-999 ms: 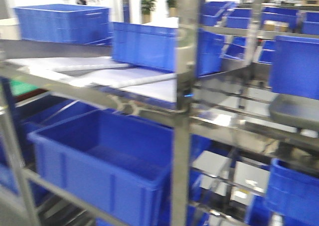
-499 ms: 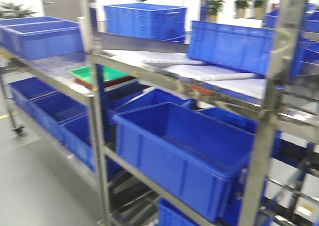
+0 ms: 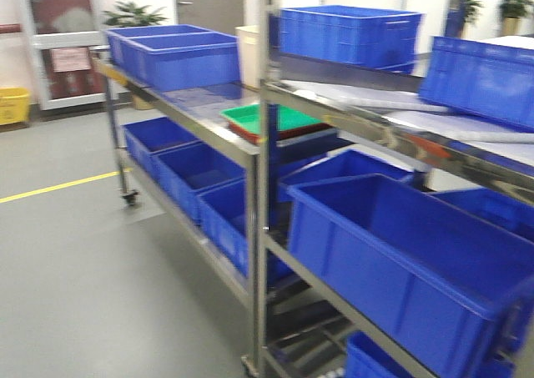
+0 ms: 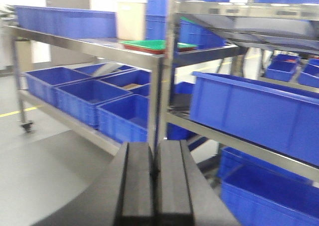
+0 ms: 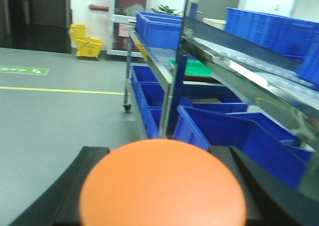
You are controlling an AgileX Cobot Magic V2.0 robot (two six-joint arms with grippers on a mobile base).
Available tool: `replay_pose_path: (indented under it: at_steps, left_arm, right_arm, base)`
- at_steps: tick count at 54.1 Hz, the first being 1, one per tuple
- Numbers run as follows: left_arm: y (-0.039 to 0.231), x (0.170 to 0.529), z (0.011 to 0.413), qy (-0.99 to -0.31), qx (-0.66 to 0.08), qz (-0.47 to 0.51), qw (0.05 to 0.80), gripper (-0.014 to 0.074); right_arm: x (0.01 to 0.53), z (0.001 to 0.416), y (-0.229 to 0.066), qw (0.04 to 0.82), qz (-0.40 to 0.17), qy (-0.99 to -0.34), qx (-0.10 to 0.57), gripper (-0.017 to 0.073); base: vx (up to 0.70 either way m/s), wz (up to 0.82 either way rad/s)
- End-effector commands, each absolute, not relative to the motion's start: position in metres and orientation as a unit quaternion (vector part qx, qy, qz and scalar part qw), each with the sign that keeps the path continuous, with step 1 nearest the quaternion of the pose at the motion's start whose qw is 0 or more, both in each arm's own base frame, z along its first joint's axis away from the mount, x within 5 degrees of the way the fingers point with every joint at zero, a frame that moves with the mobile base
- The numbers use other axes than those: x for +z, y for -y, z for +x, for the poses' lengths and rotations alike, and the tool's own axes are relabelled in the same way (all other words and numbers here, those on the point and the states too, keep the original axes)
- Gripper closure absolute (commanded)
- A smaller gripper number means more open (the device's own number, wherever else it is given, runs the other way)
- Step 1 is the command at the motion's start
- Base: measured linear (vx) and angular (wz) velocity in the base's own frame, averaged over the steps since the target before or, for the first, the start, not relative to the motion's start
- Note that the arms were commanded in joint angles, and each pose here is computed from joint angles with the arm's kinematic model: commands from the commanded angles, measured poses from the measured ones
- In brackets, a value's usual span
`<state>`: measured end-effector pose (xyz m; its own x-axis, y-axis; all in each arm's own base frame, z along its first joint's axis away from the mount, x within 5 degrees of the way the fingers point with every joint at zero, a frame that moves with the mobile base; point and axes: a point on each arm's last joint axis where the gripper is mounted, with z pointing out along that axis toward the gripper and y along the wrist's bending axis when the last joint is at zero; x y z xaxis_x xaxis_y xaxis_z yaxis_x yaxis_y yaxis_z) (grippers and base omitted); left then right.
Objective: Grab orange capacitor from left shelf to right conveyor
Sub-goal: 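Drive the base away from the shelf toward the green conveyor, holding the cylinder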
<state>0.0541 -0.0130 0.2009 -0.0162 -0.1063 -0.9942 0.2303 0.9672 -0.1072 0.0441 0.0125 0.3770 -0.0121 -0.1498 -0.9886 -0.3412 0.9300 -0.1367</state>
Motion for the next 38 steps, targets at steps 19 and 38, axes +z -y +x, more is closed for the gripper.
replay_pose_path:
  at_steps: [19,38]
  left_arm:
    - [0.0125,0.2185,0.0517,-0.661,-0.132,0.039,0.738,0.06]
    - [0.0125,0.2185,0.0517,-0.661,-0.132,0.039,0.738,0.06]
  right_arm:
    - [0.3917,0.0436,-0.0124,0.716,-0.17,-0.674,0.07,0.0567]
    - [0.3917,0.0436,-0.0125,0.716,-0.17,-0.673,0.071,0.0567]
  base:
    - [0.07,0.44]
    - [0.19,0.63]
